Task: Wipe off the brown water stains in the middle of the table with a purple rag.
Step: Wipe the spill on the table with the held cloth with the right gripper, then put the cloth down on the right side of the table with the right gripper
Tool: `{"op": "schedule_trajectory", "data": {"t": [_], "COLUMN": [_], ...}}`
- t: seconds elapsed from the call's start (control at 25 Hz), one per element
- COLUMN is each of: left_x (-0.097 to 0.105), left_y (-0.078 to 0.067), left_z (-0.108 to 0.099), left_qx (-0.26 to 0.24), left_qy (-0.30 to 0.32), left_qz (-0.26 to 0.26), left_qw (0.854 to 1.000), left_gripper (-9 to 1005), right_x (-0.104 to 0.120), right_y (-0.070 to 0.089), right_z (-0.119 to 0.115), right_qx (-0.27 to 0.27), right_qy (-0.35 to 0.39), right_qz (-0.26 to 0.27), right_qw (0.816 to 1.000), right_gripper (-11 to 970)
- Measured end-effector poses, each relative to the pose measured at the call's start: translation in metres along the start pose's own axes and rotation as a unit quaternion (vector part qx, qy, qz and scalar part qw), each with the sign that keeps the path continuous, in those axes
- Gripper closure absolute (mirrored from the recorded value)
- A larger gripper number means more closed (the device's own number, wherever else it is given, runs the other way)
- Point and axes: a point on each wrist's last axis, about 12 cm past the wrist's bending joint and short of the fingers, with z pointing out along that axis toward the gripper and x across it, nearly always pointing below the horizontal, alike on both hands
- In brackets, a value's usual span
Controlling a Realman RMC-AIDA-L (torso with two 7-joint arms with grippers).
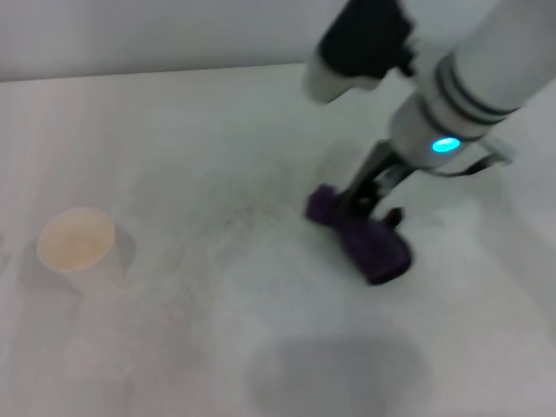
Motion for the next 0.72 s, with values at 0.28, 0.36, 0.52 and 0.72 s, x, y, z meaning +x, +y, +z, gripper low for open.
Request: {"op": "schedule_trajectory", "data": {"t": [0.28,0.36,0.52,0.72], "left_x": [-0.001,-0.002,-0.001,0.000], "left_y": [0.001,0.001,0.000,-0.001], "left_z": [0.003,0.005,0.008,0.007], "left_qx": [-0.002,-0.002,0.001,0.000], "left_qy": [-0.007,-0.008,-0.007,-0.005], "left_qz": [0.001,0.001,0.000,-0.001], "left_qw": [1.000,1.000,1.000,1.000], "left_gripper": [109,109,109,109], "right_x": [0.031,0.035,0.040,0.052], "right_y": [-0.033,-0.038,-0.045,-0.055], "right_z": [-0.009,-0.011,-0.010,0.001], "right_qx": [0.075,0.096,0.108,0.119], "right_qy": [0.044,0.056,0.063,0.095], "right_qz": [0.066,0.075,0.090,0.115], "right_qw": [0.994,0.991,0.988,0.982], "right_gripper": [832,829,821,812]}}
